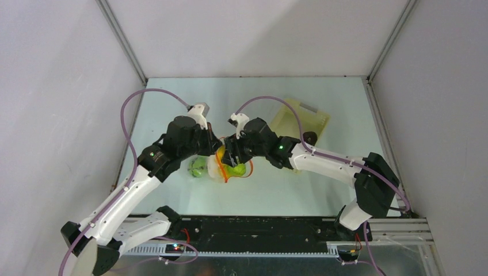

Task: Place the food in the zip-top bag and seal the zipper
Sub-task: Place the fake fruit in the zipper food storage bag.

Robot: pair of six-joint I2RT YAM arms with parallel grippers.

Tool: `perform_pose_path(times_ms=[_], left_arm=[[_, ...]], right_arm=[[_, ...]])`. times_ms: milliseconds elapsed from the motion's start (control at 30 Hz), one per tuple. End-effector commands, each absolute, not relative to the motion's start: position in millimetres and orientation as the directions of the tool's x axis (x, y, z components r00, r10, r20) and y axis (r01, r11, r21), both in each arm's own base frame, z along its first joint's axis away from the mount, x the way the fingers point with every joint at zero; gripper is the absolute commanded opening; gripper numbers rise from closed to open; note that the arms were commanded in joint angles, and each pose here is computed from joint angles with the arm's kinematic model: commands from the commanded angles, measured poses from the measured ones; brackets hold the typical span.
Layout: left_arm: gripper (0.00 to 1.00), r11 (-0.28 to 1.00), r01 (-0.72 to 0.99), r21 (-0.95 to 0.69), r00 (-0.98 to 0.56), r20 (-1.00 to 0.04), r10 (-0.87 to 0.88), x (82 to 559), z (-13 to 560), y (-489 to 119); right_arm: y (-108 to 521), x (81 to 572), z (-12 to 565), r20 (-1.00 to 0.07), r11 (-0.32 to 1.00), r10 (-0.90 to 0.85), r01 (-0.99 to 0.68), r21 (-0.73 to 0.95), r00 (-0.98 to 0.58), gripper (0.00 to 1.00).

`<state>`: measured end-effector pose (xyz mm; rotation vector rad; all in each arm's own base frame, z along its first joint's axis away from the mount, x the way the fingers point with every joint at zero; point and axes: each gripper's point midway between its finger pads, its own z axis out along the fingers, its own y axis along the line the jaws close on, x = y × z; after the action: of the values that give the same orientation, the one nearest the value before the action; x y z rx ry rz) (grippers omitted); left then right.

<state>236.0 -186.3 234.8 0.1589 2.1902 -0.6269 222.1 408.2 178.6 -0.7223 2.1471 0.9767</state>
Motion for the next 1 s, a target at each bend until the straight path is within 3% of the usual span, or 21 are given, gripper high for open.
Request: perform_pose_path(times_ms=[0,33,67,133,533,733,967], left_arm=[[0.0,0.841,0.366,-0.398,-0.607,-0.787,-0.109,236.7,253.6,-192.9],[0.0,0.842,0.365,-0.397,-0.607,-0.787,-0.108,236.4,253.6,-192.4],[0.0,0.842,0.365,-0.397,-0.606,-0.788,-0.109,236.5,253.6,-192.2],[0.0,0.84,0.368,-0.399,-0.604,-0.789,-0.11,236.3,254.2,-192.8],[0.0,0.851,0.353,-0.389,-0.598,-0.793,-0.115,238.0,254.1,-189.1],[0.0,0.842,0.366,-0.397,-0.59,-0.798,-0.12,235.7,258.6,-189.8],[0.0,0.846,0.361,-0.391,-0.584,-0.802,-0.122,236.4,259.0,-187.9]], right_arm=[[422.5,228.0,195.3,-0.759,0.572,-0.164,-0.688,0.447,-0.63,0.72],[423.0,228.1,195.7,-0.758,0.572,-0.164,-0.687,0.448,-0.631,0.76],[422.0,227.8,195.0,-0.754,0.577,-0.165,-0.683,0.448,-0.635,0.9],[418.7,227.4,194.9,-0.749,0.59,-0.165,-0.673,0.446,-0.642,0.98],[365.9,222.4,243.2,-0.81,0.667,-0.134,-0.656,0.352,-0.571,0.99],[289.7,256.3,258.3,-0.884,0.87,0.002,-0.436,0.232,-0.467,0.99],[204.5,323.0,227.1,-0.846,0.966,0.052,-0.188,0.177,-0.53,1.0]])
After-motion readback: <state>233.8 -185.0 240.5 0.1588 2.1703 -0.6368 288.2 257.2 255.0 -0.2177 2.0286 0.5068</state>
